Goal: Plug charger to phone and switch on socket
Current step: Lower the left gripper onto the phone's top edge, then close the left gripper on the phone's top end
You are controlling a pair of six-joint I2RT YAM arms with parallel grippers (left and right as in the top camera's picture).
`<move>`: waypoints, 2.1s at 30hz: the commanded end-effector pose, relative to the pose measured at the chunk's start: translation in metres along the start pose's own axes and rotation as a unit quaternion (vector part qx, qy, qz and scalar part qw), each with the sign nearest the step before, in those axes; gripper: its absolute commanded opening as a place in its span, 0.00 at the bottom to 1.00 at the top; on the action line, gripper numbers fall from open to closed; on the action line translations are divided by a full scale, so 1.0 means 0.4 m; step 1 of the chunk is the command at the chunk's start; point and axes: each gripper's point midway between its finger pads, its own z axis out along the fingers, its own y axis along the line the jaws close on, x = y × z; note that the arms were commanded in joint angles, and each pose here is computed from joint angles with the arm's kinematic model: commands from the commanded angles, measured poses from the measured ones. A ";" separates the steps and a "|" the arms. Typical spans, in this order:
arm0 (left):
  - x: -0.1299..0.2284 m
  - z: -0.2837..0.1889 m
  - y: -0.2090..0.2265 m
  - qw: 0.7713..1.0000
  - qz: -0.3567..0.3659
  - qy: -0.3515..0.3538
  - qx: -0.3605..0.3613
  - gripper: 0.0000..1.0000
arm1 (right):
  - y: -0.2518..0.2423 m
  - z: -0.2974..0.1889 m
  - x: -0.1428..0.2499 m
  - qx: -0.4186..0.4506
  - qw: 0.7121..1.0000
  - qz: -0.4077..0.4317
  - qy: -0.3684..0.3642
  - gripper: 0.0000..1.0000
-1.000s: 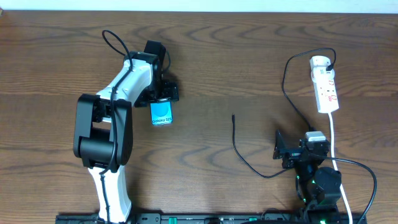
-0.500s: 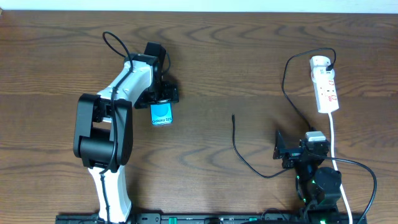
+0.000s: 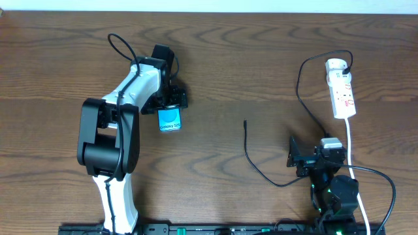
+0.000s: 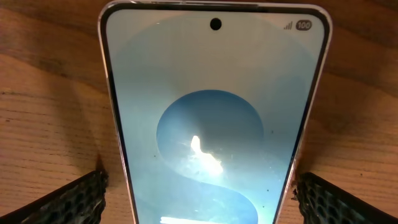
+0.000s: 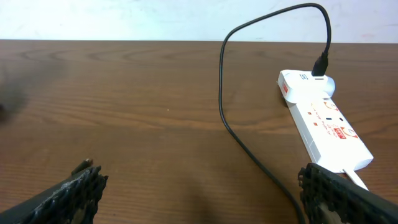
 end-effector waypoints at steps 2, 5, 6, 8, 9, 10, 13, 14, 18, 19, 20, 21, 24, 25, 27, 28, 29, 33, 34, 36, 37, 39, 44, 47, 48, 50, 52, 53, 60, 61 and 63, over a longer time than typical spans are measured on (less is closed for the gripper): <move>0.022 0.038 0.019 1.000 -0.006 0.020 -0.014 0.98 | -0.006 -0.001 0.000 0.005 1.000 0.001 -0.001 0.99; 0.021 0.039 0.019 1.000 -0.005 0.020 -0.013 0.98 | -0.006 -0.001 0.000 0.005 1.000 0.001 -0.001 0.99; 0.021 0.039 0.019 1.000 -0.005 0.019 -0.014 0.98 | -0.006 -0.001 0.000 0.005 1.000 0.001 -0.001 0.99; 0.021 0.039 0.019 1.000 -0.005 0.019 -0.014 0.98 | -0.006 -0.001 0.000 0.005 1.000 0.001 -0.001 0.99; 0.020 0.039 0.019 1.000 -0.005 0.019 -0.014 0.98 | -0.006 -0.001 0.000 0.005 1.000 0.001 -0.001 0.99; 0.021 0.039 0.019 1.000 -0.005 0.019 -0.014 1.00 | -0.006 -0.001 0.000 0.005 1.000 0.001 -0.001 0.99; 0.021 0.039 0.019 1.000 -0.005 0.019 -0.014 0.94 | -0.006 -0.001 0.000 0.005 1.000 0.001 -0.001 0.99; 0.021 0.039 0.019 1.000 -0.005 0.019 -0.014 0.89 | -0.006 -0.001 0.000 0.005 1.000 0.001 -0.001 0.99; 0.021 0.039 0.019 1.000 -0.005 0.020 -0.014 0.77 | -0.006 -0.001 0.000 0.005 1.000 0.001 -0.001 0.99; 0.021 0.039 0.019 1.000 -0.005 0.020 -0.013 0.75 | -0.006 -0.001 0.000 0.005 1.000 0.001 -0.001 0.99; 0.021 0.039 0.019 1.000 -0.005 0.020 -0.013 0.73 | -0.006 -0.001 0.000 0.005 1.000 0.001 -0.001 0.99; 0.021 0.039 0.019 1.000 -0.005 0.020 -0.013 0.72 | -0.006 -0.001 0.000 0.005 1.000 0.001 -0.001 0.99; 0.021 0.039 0.019 1.000 -0.005 0.020 -0.014 0.67 | -0.006 -0.001 0.000 0.005 1.000 0.001 -0.001 0.99; 0.021 0.039 0.019 1.000 -0.005 0.020 -0.014 0.64 | -0.006 -0.001 0.000 0.005 1.000 0.001 -0.001 0.99; 0.021 0.039 0.019 1.000 -0.005 0.020 -0.013 0.59 | -0.006 -0.001 0.000 0.005 1.000 0.001 -0.001 0.99; 0.021 0.039 0.019 1.000 -0.005 0.020 -0.013 0.59 | -0.006 -0.001 0.000 0.005 1.000 0.001 -0.001 0.99; 0.021 0.039 0.019 1.000 -0.005 0.020 -0.013 0.59 | -0.006 -0.001 0.000 0.005 1.000 0.001 -0.001 0.99; 0.021 0.039 0.019 1.000 -0.005 0.020 -0.014 0.58 | -0.006 -0.001 0.000 0.005 1.000 0.001 -0.001 0.99; 0.021 0.039 0.019 1.000 -0.005 0.020 -0.014 0.58 | -0.006 -0.001 0.000 0.005 1.000 0.001 -0.001 0.99; 0.021 0.039 0.019 1.000 -0.005 0.020 -0.014 0.58 | -0.006 -0.001 0.000 0.005 1.000 0.001 -0.001 0.99; 0.021 0.039 0.019 1.000 -0.005 0.020 -0.014 0.58 | -0.006 -0.001 0.000 0.005 1.000 0.001 -0.001 0.99; 0.021 0.039 0.019 1.000 -0.005 0.020 -0.014 0.58 | -0.006 -0.001 0.000 0.005 1.000 0.001 -0.001 0.99; 0.021 0.039 0.019 1.000 -0.005 0.020 -0.014 0.53 | -0.006 -0.001 0.000 0.005 1.000 0.001 -0.001 0.99; 0.021 0.039 0.019 1.000 -0.005 0.020 -0.014 0.45 | -0.006 -0.001 0.000 0.005 1.000 0.001 -0.001 0.99; 0.021 0.039 0.019 1.000 -0.005 0.020 -0.014 0.43 | -0.006 -0.001 0.000 0.005 1.000 0.001 -0.001 0.99; 0.021 0.039 0.019 1.000 -0.005 0.020 -0.014 0.34 | -0.006 -0.001 0.000 0.005 1.000 0.001 -0.001 0.99; 0.023 0.039 0.019 1.000 -0.005 0.021 -0.014 0.24 | -0.006 -0.001 0.000 0.005 1.000 0.001 -0.001 0.99; 0.023 0.039 0.019 1.000 -0.005 0.022 -0.014 0.21 | -0.006 -0.001 0.000 0.005 1.000 0.001 -0.001 0.99; 0.024 0.039 0.018 1.000 -0.006 0.022 -0.013 0.07 | -0.006 -0.001 0.000 0.005 1.000 0.001 -0.001 0.99; 0.024 0.039 0.018 1.000 -0.006 0.022 -0.013 0.07 | -0.006 -0.001 0.000 0.005 1.000 0.001 -0.001 0.99; 0.024 0.039 0.018 1.000 -0.006 0.022 -0.013 0.07 | -0.006 -0.001 0.000 0.005 1.000 0.001 -0.001 0.99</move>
